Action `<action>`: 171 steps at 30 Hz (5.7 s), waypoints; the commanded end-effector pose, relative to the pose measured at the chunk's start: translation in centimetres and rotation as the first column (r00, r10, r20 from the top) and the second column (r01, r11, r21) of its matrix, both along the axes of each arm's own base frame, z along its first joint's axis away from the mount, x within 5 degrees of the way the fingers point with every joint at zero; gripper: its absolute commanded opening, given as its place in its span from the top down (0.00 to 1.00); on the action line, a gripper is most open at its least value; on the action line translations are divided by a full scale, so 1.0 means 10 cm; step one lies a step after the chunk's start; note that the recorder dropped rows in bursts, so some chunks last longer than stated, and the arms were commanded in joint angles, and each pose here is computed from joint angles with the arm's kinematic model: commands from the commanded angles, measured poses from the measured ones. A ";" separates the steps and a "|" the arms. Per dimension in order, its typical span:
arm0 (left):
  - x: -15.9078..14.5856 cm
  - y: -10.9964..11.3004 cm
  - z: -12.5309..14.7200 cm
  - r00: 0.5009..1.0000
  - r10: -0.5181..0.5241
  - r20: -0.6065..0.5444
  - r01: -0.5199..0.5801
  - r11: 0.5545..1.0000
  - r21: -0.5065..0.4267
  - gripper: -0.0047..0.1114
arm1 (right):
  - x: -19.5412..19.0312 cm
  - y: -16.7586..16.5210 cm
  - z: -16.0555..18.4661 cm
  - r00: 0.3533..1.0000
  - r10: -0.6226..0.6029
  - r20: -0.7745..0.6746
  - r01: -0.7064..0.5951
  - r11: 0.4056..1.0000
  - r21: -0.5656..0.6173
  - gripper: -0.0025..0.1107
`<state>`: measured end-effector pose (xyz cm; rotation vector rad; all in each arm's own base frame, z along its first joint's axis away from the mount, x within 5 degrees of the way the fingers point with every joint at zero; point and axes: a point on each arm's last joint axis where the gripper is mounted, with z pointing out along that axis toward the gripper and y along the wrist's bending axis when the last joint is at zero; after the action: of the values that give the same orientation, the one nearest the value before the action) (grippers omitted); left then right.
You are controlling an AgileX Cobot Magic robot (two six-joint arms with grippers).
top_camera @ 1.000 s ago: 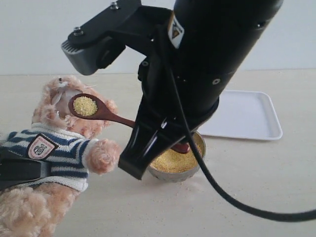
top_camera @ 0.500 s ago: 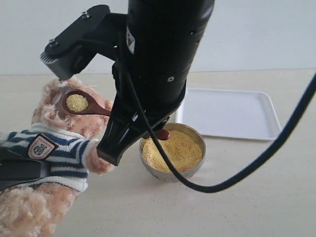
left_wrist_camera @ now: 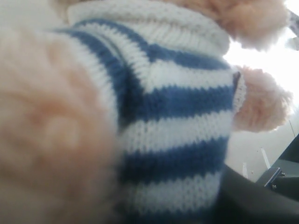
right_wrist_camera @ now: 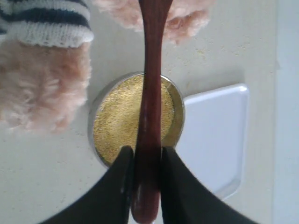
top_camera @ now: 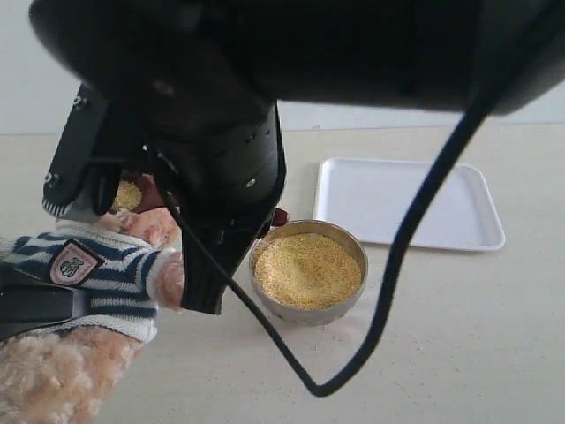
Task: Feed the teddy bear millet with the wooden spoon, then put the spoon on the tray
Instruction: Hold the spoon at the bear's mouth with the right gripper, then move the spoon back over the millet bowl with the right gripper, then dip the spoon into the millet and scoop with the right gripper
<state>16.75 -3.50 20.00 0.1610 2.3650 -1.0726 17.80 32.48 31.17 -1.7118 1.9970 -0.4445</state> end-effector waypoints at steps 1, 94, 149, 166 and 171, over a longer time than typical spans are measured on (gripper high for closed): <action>0.00 -0.01 0.01 1.000 0.001 0.003 -0.001 1.000 -0.022 0.92 | 0.01 0.12 -0.02 0.987 0.052 0.152 -0.040 0.996 -0.079 0.98; 0.00 -0.01 0.01 1.000 -0.001 0.003 0.001 1.000 -0.024 0.92 | 0.29 -1.23 -0.70 0.971 -0.227 0.070 0.238 0.912 -0.335 0.98; 0.00 -0.01 0.01 1.000 -0.001 0.003 0.001 1.000 -0.024 0.92 | 0.47 -0.79 -1.31 0.961 -0.275 -0.024 0.241 0.877 -0.415 0.98; 0.00 -0.01 0.01 1.000 -0.001 0.003 0.001 1.000 -0.024 0.92 | 0.56 -0.97 -1.10 0.909 -0.377 -0.176 0.331 0.912 -0.242 0.98; 0.00 -0.01 0.01 1.000 -0.001 0.003 0.001 1.000 -0.024 0.92 | 0.61 -1.09 -0.96 0.892 -0.409 -0.190 0.375 0.907 -0.191 0.98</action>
<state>16.76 -3.49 19.99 0.1598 2.3654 -1.0698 23.64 22.24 20.26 -1.5364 2.5510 -0.6081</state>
